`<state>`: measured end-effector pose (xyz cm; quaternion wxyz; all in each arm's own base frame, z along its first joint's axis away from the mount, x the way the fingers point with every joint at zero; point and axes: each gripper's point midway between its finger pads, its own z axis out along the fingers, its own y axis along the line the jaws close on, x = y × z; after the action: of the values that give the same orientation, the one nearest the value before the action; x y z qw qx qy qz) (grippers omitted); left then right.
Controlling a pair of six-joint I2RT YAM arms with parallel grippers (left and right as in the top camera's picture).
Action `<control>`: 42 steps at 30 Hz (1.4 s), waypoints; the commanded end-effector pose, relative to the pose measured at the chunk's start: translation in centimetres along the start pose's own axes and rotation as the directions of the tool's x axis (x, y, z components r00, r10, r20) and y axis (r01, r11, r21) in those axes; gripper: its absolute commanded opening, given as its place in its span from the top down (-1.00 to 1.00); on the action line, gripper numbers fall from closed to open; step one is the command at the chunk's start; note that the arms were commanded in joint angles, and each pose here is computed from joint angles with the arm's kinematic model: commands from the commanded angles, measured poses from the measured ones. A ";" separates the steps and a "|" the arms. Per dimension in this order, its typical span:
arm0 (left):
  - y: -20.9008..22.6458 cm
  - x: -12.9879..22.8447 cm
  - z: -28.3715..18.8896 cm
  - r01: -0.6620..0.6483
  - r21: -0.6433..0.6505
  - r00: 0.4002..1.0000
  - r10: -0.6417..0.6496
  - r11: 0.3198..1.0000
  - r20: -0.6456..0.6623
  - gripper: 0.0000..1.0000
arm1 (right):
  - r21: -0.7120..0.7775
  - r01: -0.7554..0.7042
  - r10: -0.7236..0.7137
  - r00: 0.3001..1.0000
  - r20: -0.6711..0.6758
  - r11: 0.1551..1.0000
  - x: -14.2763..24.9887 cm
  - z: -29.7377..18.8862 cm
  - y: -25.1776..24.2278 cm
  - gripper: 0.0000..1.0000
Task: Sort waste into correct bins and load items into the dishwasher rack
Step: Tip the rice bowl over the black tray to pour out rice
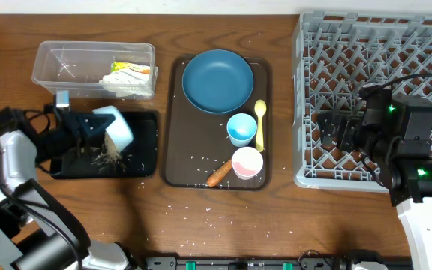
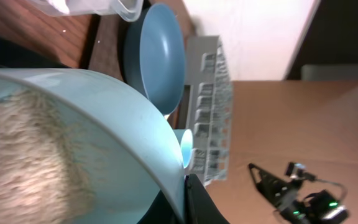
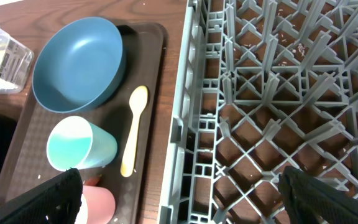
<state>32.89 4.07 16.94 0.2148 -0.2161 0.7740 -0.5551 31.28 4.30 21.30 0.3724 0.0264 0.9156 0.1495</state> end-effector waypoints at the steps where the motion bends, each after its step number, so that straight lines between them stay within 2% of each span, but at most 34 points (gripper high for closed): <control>1: -0.1 -0.5 -0.8 0.026 0.103 0.999 -0.029 0.994 0.035 0.88 | -0.021 0.033 -0.032 0.999 0.016 0.999 -0.6 -0.4 0.9 -0.99; 6: -0.5 -1.7 -1.8 0.080 0.240 0.992 -0.100 0.968 0.071 0.88 | -0.021 0.031 -0.031 0.999 0.010 0.999 -0.4 -0.3 0.8 -0.98; 13: 0.0 -1.9 -1.8 0.156 0.244 0.983 -0.175 0.957 0.056 0.88 | -0.020 0.030 -0.030 1.000 0.009 0.999 -0.3 -0.3 0.8 -0.99; 22: 0.0 -2.0 -1.8 0.164 0.245 0.982 -0.183 0.956 0.054 0.88 | -0.020 0.030 -0.030 1.000 0.009 0.999 -0.3 -0.3 0.8 -0.99; 26: -0.5 -1.1 -1.6 0.314 0.249 0.946 -0.325 0.916 0.004 0.88 | -0.020 0.031 -0.030 0.999 0.009 0.999 -0.3 -0.3 0.8 -0.98; 29: 0.2 -1.5 -1.5 0.238 0.221 0.968 -0.251 0.946 0.029 0.88 | -0.020 0.031 -0.030 0.999 0.009 0.999 -0.3 -0.3 0.8 -0.98; 32: 0.0 -1.8 -1.7 0.322 0.250 0.942 -0.335 0.913 0.011 0.88 | -0.021 0.031 -0.031 0.999 0.010 0.999 -0.4 -0.3 0.8 -0.99; 36: -0.1 -1.8 -1.7 0.336 0.250 0.937 -0.349 0.908 0.007 0.88 | -0.020 0.031 -0.030 0.999 0.009 0.999 -0.3 -0.3 0.8 -0.98; 39: 0.3 -2.1 -1.7 0.295 0.235 0.951 -0.308 0.926 0.022 0.88 | -0.021 0.031 -0.030 0.999 0.010 0.999 -0.4 -0.3 0.8 -0.98; 42: -0.1 -1.9 -1.6 0.342 0.249 0.936 -0.353 0.906 0.002 0.88 | -0.021 0.031 -0.031 0.999 0.010 0.999 -0.4 -0.3 0.8 -0.99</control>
<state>33.43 6.38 17.30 0.1677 -0.3254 0.6585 -0.6575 31.28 4.30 21.30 0.3725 0.0264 0.9156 0.1493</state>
